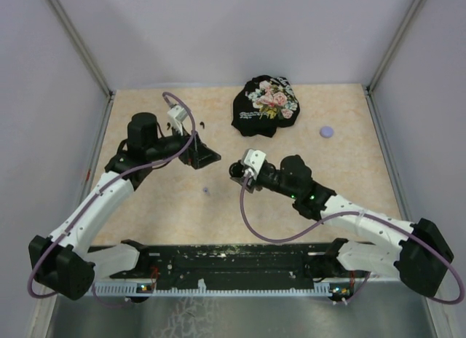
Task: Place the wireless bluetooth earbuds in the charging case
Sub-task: Pick up the charging case at the center of the board.
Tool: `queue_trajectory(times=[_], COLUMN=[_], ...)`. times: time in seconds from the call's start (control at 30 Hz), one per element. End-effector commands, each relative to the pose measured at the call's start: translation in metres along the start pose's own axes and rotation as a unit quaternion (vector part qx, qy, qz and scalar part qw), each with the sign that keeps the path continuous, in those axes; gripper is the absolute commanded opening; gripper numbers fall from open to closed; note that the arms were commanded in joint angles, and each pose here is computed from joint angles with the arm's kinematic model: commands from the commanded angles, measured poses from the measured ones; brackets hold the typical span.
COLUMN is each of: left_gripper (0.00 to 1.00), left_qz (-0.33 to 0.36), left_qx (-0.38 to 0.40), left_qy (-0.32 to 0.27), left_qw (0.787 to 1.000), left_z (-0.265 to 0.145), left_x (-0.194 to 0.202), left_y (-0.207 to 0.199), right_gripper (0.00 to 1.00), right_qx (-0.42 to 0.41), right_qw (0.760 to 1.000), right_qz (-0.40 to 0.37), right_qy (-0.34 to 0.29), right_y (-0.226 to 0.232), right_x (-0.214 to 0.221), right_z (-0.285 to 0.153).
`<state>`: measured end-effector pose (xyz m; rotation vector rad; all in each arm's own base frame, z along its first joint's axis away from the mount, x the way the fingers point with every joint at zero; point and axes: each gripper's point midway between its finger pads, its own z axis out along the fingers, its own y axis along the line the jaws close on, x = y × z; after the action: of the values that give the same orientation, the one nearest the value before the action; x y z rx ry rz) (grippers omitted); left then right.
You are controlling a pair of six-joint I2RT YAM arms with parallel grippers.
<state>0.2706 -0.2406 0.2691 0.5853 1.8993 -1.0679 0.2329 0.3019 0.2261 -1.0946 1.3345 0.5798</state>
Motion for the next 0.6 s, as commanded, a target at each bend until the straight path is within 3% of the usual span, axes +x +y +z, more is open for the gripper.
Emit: queue_trajectory(times=[0.0, 0.17, 0.57], left_gripper=[1.0, 0.96, 0.61], left_qz=[0.014, -0.008, -0.043], left_qx=[0.045, 0.07, 0.103], left_qy=[-0.001, 0.014, 0.039], left_qw=[0.999, 0.997, 0.993], left_z=[-0.001, 0.006, 0.023], left_x=[-0.006, 0.002, 0.014], left_y=[-0.021, -0.027, -0.035], right_gripper=[0.31, 0.32, 0.32], right_qx=[-0.002, 0.006, 0.017], right_qw=[0.997, 0.994, 0.991], right_qz=[-0.039, -0.063, -0.094], right_qy=[-0.071, -0.086, -0.098], right_y=[-0.007, -0.009, -0.007], right_x=[-0.051, -0.06, -0.067], right_z=[0.008, 0.013, 0.022])
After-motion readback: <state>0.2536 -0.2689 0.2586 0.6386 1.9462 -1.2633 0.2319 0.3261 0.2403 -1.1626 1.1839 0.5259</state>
